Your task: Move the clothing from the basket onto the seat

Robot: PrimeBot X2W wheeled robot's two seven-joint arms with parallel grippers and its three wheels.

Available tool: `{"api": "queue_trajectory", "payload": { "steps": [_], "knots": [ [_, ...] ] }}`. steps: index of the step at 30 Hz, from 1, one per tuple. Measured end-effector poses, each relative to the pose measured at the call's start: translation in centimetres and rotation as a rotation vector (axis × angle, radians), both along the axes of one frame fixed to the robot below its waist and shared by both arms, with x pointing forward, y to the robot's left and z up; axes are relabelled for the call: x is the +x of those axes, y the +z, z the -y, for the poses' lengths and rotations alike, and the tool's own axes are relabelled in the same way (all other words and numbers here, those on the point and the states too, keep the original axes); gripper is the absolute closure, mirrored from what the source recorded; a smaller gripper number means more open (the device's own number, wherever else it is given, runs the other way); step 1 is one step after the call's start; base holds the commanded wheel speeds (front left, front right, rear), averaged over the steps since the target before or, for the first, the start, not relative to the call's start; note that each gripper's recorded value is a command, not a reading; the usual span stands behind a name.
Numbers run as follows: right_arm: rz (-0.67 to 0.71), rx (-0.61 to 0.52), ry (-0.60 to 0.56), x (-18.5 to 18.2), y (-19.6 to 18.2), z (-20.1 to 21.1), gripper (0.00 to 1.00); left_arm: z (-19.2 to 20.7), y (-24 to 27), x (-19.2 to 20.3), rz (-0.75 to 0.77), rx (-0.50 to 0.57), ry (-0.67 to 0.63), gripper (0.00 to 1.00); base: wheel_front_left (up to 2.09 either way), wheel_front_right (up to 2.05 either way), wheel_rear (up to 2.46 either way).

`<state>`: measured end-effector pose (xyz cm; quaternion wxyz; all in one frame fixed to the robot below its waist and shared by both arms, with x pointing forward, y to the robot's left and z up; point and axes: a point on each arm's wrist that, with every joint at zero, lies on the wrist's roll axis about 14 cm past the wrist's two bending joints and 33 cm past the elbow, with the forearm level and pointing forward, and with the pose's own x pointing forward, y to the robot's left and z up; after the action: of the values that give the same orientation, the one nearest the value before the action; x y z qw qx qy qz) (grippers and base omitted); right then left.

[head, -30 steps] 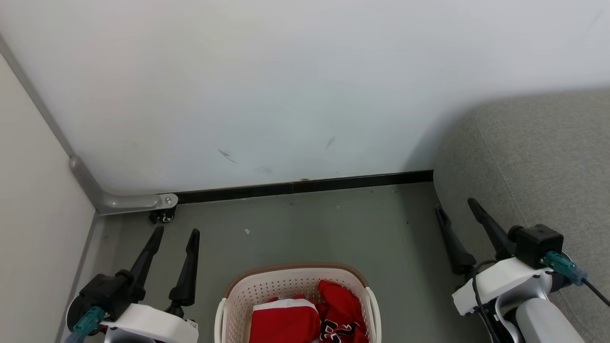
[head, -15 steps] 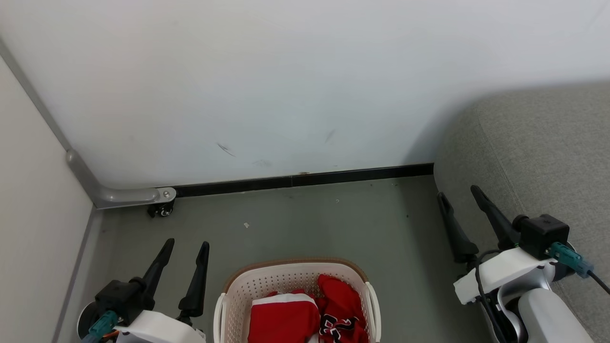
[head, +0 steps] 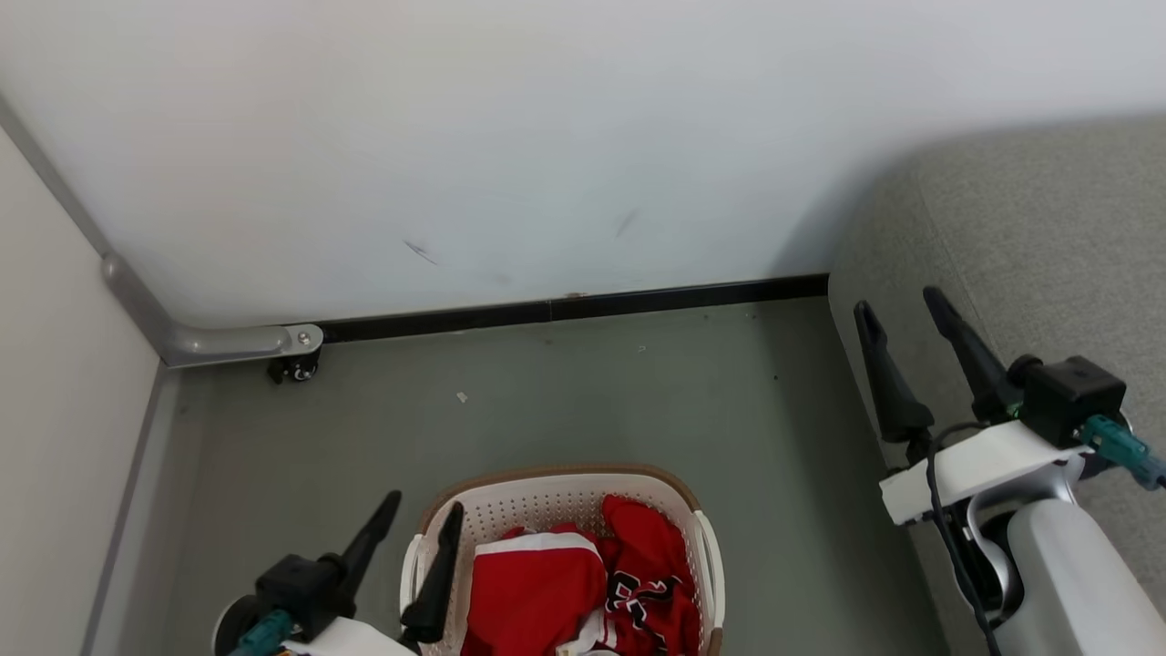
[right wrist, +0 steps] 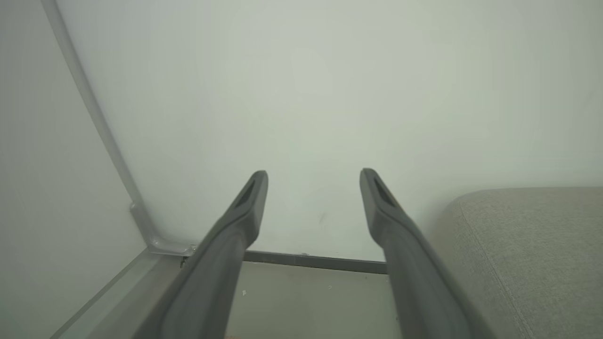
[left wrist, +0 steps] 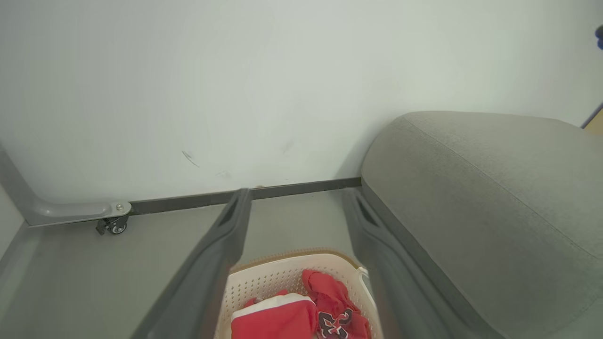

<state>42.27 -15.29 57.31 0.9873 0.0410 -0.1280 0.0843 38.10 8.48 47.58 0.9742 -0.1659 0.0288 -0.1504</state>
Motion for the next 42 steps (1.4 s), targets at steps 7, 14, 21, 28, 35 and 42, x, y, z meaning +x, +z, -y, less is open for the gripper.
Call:
{"api": "queue_trajectory", "payload": {
  "steps": [7, 14, 21, 28, 35, 42],
  "knots": [
    [0.017, -0.019, -0.002, 1.4, 0.4, 0.0, 0.00, 3.1, -1.9, 0.0, -0.057, 0.003, -0.099, 0.00, 0.00, 0.00, 0.00],
    [0.039, -0.023, 0.002, 3.1, 0.9, -0.1, 0.00, 6.0, -4.2, -0.1, -0.121, 0.021, -0.201, 0.00, 0.00, 0.00, 0.00],
    [0.054, -0.026, 0.005, 5.0, 0.9, -0.1, 0.00, 7.1, -6.4, 1.2, -0.182, 0.032, -0.244, 0.00, 0.00, 0.00, 0.00],
    [0.051, -0.029, 0.008, 6.7, 0.3, -0.2, 0.00, 7.7, -9.4, 2.0, -0.284, 0.040, -0.272, 0.00, 0.00, 0.00, 0.00],
    [0.042, -0.032, 0.006, 8.7, -1.0, -0.1, 0.00, 8.4, -13.1, 3.3, -0.400, 0.060, -0.305, 0.00, 0.00, 0.00, 0.00],
    [0.024, -0.038, 0.013, 10.3, -2.5, -0.2, 0.00, 9.1, -16.1, 4.1, -0.476, 0.092, -0.346, 0.00, 0.00, 0.00, 0.00]
  ]
}}
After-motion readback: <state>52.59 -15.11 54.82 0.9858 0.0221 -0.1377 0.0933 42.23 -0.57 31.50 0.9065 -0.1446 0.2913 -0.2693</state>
